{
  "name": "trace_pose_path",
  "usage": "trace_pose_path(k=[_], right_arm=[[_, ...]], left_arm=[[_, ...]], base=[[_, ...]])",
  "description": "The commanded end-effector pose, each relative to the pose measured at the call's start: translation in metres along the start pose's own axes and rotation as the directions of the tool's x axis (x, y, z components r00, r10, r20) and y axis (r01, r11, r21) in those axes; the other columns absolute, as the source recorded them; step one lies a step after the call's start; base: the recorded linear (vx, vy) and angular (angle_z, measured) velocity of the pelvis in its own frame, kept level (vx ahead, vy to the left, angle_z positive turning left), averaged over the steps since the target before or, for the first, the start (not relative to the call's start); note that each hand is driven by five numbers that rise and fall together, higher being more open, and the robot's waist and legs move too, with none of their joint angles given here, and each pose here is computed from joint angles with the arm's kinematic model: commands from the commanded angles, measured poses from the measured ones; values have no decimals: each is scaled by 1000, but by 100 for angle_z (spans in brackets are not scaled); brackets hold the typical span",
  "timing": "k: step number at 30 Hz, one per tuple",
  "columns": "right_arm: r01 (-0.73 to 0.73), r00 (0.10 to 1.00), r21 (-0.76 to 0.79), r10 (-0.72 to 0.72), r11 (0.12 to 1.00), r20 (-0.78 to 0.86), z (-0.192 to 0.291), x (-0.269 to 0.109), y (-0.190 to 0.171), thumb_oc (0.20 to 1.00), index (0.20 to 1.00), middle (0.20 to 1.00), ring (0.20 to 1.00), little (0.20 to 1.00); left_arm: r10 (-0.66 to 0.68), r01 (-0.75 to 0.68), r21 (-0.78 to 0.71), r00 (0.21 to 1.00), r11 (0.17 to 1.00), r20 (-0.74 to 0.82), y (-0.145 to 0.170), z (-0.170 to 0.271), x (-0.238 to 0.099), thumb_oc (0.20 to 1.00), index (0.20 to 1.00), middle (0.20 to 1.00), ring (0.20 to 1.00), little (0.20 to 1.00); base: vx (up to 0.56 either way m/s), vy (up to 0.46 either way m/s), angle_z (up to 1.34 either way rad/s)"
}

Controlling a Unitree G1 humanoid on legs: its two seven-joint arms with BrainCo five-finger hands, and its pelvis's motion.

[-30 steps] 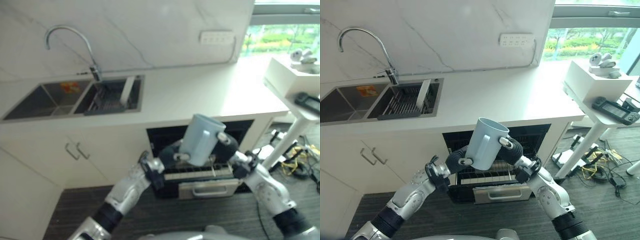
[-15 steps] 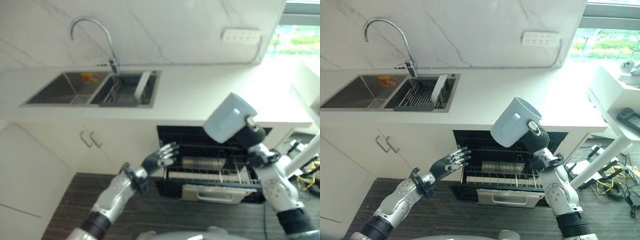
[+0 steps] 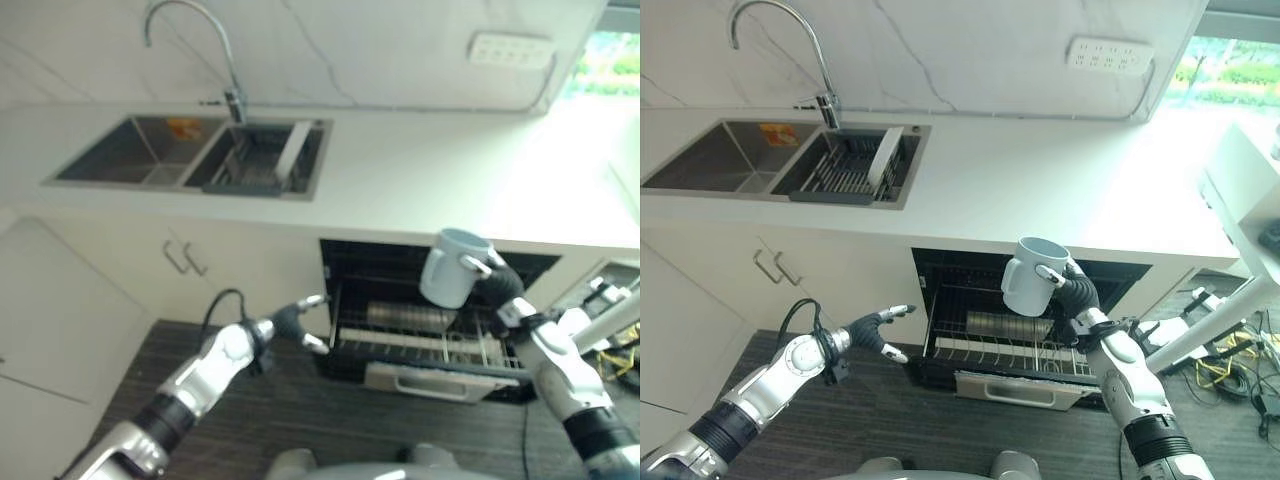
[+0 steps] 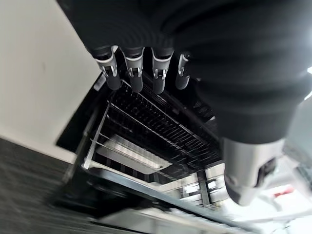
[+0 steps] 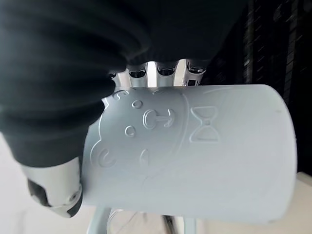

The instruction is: Place the dishes in the dishwasher.

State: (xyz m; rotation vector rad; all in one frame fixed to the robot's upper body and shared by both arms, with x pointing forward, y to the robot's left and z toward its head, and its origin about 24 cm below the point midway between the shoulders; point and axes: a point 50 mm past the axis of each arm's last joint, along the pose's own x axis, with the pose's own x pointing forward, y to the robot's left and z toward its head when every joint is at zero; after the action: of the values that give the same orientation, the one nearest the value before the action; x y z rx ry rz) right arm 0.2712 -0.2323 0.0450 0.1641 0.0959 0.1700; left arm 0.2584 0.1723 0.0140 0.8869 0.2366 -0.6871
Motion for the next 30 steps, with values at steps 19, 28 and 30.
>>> trace_pose_path(k=[19,28,30], right_arm=[[348,933,-72,-337,935,129,53,53,-42,200,200,200,200,200],[467,876,-109,-443,877,190,105,71,-63,200,200,200,200,200],[483,867,-133,-452,865,211,118,76,-61,200,200,200,200,200]], left_arm=[[-105,2,464,975,886,196,43,66,21,1000,1000,1000,1000,1000],[-310,146,652,940,744,143,41,94,24,1000,1000,1000,1000,1000],[-289,133,689,950,712,115,49,95,25,1000,1000,1000,1000,1000]], base=[[-75,-29,-7],[-109,54,-3],[-139,65,-14]])
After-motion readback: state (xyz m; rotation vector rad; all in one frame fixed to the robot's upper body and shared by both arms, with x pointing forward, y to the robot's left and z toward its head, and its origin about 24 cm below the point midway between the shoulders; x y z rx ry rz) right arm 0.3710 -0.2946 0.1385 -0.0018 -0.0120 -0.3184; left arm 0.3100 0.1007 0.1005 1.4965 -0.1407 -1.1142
